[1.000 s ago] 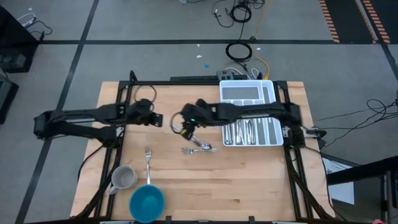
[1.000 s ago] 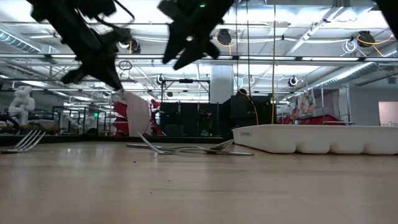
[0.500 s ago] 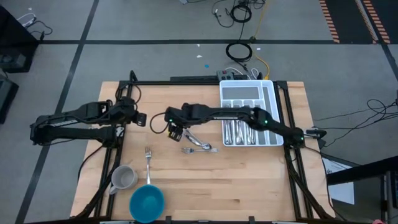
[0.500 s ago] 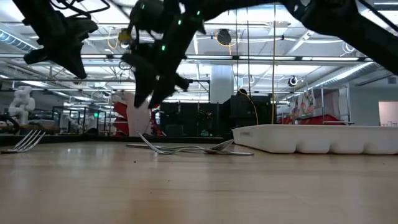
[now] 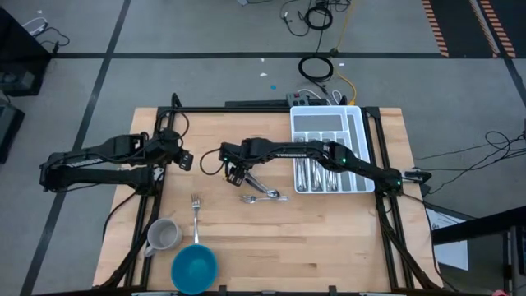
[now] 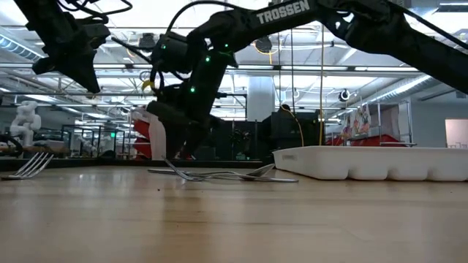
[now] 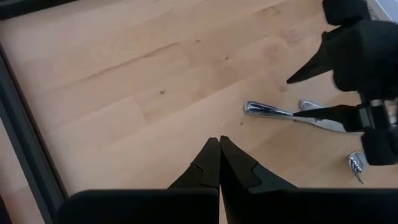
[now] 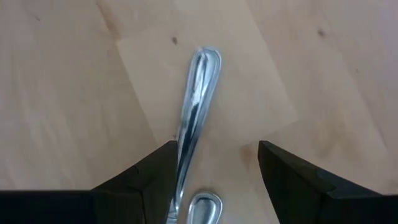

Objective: Sort silverware
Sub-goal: Put the table knife into the silverware tray

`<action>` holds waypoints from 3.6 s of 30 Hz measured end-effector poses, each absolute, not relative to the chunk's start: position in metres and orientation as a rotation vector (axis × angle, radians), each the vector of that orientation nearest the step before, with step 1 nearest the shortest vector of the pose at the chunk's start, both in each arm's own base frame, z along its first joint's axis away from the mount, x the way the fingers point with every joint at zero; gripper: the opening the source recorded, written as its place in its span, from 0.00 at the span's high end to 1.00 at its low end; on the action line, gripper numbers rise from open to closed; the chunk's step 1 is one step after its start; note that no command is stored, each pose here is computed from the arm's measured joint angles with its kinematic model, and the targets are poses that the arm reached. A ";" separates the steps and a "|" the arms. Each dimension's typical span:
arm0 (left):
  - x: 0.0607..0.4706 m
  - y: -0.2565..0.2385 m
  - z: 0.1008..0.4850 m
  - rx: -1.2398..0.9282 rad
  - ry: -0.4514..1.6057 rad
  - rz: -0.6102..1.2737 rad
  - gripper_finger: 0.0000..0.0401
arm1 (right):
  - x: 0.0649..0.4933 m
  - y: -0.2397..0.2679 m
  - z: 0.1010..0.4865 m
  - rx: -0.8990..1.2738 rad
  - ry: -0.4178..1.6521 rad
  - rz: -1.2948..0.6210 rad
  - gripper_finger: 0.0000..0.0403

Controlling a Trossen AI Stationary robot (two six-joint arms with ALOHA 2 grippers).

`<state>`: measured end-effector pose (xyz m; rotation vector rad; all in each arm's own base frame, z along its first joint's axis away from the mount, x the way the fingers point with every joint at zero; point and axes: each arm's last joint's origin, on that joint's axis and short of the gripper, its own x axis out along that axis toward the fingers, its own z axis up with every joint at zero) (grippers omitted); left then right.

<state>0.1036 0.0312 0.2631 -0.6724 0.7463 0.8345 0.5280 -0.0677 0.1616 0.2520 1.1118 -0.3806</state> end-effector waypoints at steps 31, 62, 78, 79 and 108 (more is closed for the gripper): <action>0.101 0.031 0.262 -0.593 0.791 0.826 1.00 | 0.530 -0.044 0.102 0.300 1.286 -0.325 0.77; 0.097 0.031 0.259 -0.538 0.846 0.850 1.00 | 0.517 -0.058 0.208 0.416 1.079 -0.395 1.00; 0.097 0.032 0.260 -0.496 0.847 0.862 1.00 | 0.444 -0.054 0.268 -0.382 1.572 -0.187 1.00; 0.097 0.032 0.260 -0.496 0.846 0.863 1.00 | 0.443 -0.053 0.269 -0.449 1.585 -0.130 1.00; 0.098 0.032 0.238 -0.541 0.872 0.897 1.00 | 0.420 -0.030 0.319 -0.778 1.417 0.424 1.00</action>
